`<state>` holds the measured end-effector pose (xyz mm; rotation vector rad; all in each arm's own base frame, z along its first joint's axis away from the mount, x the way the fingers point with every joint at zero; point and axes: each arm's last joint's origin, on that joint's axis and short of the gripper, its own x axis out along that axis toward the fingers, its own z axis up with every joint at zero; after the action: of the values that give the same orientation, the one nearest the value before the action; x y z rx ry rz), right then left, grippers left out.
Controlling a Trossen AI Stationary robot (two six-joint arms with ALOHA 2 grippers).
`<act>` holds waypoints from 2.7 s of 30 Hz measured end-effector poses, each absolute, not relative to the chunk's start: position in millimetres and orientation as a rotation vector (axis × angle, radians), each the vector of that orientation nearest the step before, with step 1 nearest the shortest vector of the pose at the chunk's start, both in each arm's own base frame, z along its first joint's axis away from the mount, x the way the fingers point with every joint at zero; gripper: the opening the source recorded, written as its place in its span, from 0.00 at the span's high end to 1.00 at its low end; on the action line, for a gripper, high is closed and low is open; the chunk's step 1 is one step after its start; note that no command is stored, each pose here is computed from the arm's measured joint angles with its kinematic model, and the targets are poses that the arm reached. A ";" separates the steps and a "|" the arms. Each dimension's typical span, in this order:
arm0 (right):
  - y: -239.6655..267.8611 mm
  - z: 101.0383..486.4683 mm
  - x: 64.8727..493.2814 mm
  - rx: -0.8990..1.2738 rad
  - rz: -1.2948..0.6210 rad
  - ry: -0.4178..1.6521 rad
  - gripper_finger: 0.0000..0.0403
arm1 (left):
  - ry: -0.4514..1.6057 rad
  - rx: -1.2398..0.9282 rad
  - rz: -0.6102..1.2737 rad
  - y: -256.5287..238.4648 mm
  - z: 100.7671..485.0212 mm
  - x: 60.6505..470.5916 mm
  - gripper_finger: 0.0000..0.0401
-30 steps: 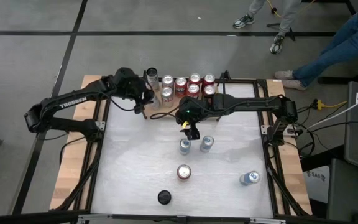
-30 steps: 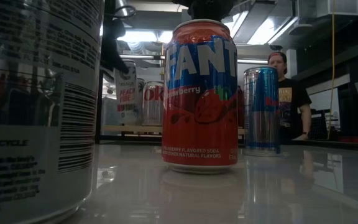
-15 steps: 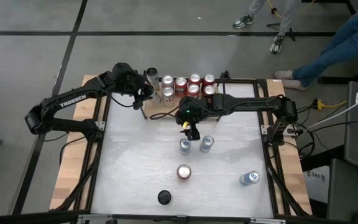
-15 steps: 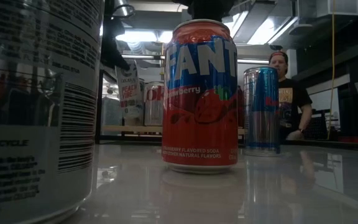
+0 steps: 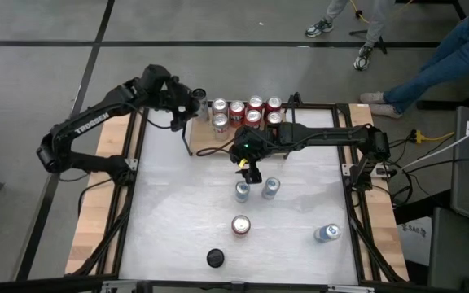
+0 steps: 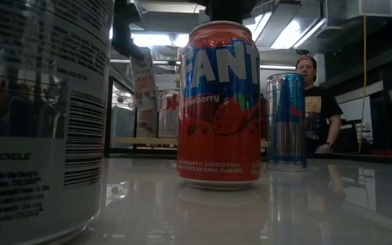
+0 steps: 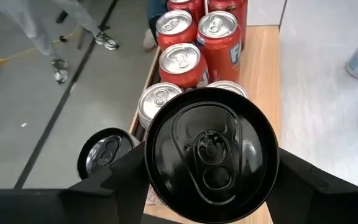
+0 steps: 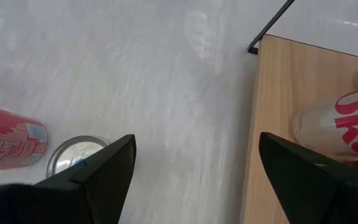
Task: Place canned beverage on shelf
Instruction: Put the white and pink soda can on the shelf aligned with other white and pink soda can
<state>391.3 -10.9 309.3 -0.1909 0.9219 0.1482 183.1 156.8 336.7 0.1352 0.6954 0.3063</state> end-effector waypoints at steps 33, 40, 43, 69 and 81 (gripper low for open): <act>-10.9 309.2 391.2 -0.191 0.148 0.923 0.18 | 0.934 0.031 0.211 188.7 292.3 217.6 0.41; -10.9 309.2 391.2 -0.191 0.148 0.923 0.18 | 0.944 0.024 0.205 187.6 291.6 217.2 0.39; -11.0 309.2 391.2 -0.191 0.148 0.924 0.18 | 0.944 0.024 0.205 187.6 291.6 217.2 0.37; -11.0 309.1 391.2 -0.191 0.148 0.924 0.18 | 0.967 0.043 0.261 188.7 292.4 216.1 0.29; -10.9 309.1 391.2 -0.191 0.148 0.924 0.18 | 0.902 0.097 0.306 178.1 314.4 203.6 0.29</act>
<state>391.2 -10.9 309.1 -0.1908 0.9238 0.1484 203.6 178.1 314.4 0.0972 0.9021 0.3056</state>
